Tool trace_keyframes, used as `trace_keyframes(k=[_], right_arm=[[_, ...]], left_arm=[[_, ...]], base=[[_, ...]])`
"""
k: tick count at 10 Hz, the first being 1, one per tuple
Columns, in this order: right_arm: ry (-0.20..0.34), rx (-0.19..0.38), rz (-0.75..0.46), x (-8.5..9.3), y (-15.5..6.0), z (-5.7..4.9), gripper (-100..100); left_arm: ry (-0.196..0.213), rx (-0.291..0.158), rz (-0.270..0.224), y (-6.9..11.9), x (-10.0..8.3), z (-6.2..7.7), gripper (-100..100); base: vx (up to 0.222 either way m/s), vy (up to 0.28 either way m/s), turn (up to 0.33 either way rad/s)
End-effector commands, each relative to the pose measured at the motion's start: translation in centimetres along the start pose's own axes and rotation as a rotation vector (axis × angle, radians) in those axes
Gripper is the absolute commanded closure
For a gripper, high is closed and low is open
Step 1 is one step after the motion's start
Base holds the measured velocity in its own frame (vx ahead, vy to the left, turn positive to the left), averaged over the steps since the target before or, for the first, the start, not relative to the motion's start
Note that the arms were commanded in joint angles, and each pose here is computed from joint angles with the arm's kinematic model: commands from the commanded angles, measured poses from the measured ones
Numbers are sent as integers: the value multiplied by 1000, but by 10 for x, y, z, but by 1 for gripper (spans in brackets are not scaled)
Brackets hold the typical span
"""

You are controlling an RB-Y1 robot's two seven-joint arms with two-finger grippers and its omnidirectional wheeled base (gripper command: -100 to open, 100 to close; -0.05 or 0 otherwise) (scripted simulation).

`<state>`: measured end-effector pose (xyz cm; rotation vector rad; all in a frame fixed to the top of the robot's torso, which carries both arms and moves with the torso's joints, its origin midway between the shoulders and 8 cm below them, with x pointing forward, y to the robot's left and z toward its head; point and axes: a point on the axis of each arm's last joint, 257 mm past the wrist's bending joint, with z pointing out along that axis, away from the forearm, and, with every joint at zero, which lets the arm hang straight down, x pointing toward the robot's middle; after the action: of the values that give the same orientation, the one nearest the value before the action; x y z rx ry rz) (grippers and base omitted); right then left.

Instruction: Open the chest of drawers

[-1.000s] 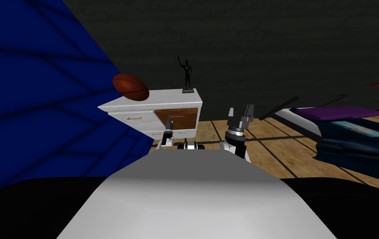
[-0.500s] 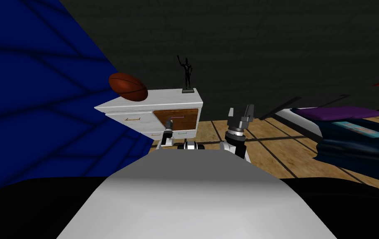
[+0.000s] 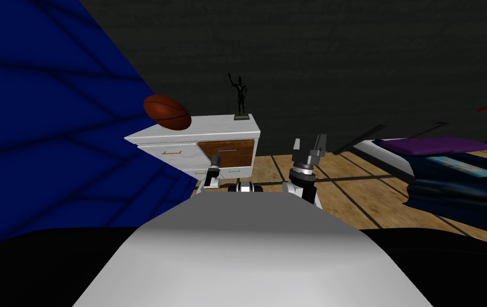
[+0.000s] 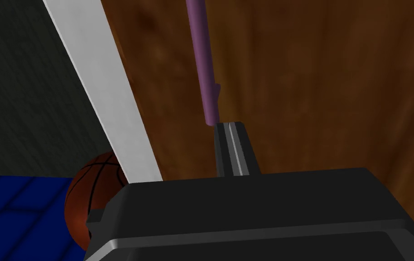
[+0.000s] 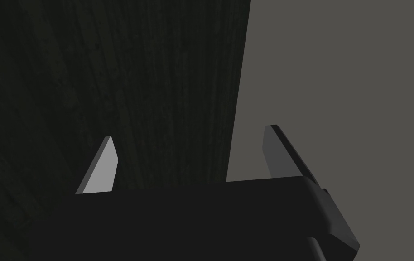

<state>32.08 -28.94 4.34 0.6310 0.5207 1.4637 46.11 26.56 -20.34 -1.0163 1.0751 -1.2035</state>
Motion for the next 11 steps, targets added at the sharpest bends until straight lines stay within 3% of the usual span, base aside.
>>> trace_keyframes(k=[1,5,11], right_arm=[[0,0,0,0,0,0,0],[0,0,0,0,0,0,0],[0,0,0,0,0,0,0]], left_arm=[[23,-7,47,0,-9,1,-100],[37,-32,74,-3,-11,4,-100],[-20,-28,-48,-13,10,7,-100]], base=[[2,-10,-2],[-3,-42,-4],[-2,-23,-2]])
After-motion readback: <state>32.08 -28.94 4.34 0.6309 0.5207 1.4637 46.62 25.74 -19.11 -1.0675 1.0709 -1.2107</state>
